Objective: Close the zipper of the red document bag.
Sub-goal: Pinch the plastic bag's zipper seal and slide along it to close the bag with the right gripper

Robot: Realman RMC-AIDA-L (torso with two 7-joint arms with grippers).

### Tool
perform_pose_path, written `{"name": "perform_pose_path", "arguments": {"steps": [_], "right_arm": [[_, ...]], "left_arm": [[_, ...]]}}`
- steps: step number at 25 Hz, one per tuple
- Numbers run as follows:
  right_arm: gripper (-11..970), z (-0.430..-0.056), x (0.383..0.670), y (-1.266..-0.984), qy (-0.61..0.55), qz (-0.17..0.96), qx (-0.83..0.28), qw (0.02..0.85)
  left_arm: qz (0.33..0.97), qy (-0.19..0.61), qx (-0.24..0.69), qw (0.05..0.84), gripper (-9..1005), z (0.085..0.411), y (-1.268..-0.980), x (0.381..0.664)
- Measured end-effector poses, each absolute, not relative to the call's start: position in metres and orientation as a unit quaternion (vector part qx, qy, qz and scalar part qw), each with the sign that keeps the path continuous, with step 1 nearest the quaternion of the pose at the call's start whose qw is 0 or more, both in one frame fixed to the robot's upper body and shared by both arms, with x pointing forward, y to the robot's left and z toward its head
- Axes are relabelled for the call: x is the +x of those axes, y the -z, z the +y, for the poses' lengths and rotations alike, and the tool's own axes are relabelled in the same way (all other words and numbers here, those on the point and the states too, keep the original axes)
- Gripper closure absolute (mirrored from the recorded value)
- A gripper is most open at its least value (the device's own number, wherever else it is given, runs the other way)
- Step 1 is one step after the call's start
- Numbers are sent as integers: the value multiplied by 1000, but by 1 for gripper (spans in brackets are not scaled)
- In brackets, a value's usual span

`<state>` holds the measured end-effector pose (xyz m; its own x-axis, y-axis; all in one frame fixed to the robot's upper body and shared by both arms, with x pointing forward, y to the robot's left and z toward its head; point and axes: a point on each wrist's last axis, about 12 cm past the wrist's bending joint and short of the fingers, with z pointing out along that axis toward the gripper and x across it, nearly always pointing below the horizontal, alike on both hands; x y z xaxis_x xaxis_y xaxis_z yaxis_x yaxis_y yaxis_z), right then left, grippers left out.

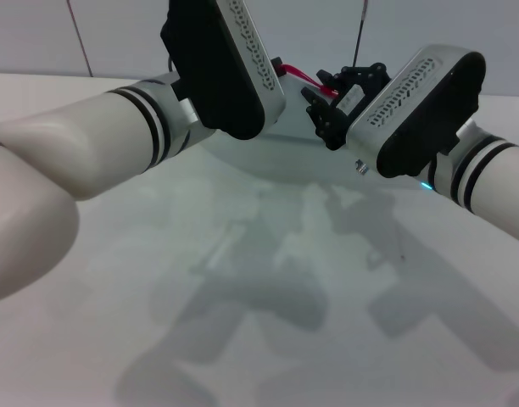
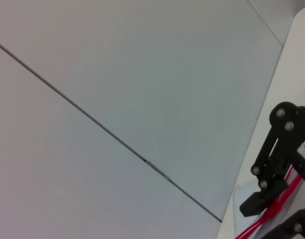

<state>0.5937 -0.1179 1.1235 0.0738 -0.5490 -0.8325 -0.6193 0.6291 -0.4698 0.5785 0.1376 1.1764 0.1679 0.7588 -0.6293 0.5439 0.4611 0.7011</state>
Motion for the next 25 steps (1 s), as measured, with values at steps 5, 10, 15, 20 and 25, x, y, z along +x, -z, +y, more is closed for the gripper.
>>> {"name": "perform_pose_path", "arguments": {"steps": [5,10,15,20,25], "right_arm": [[735,-118,594,-1124,-31,679,-428,595],[742,-117,594,-1125,-31,679,-429,595],[746,-117,594,-1125,-31,679,-429,595],[745,-117,593,-1124,-31,680,-429,594],[747,-118,594,-1123,-31,680,-430,593]], "left_arm": [[637,-94,511,569,958,137,-1177,578],[637,-94,511,570,958,136,-1177,579],[637,-95,509,571,958,138,-1178,579],[635,-96,508,574,958,138,-1179,579],[635,-96,508,575,959,139,-1179,579]]}}
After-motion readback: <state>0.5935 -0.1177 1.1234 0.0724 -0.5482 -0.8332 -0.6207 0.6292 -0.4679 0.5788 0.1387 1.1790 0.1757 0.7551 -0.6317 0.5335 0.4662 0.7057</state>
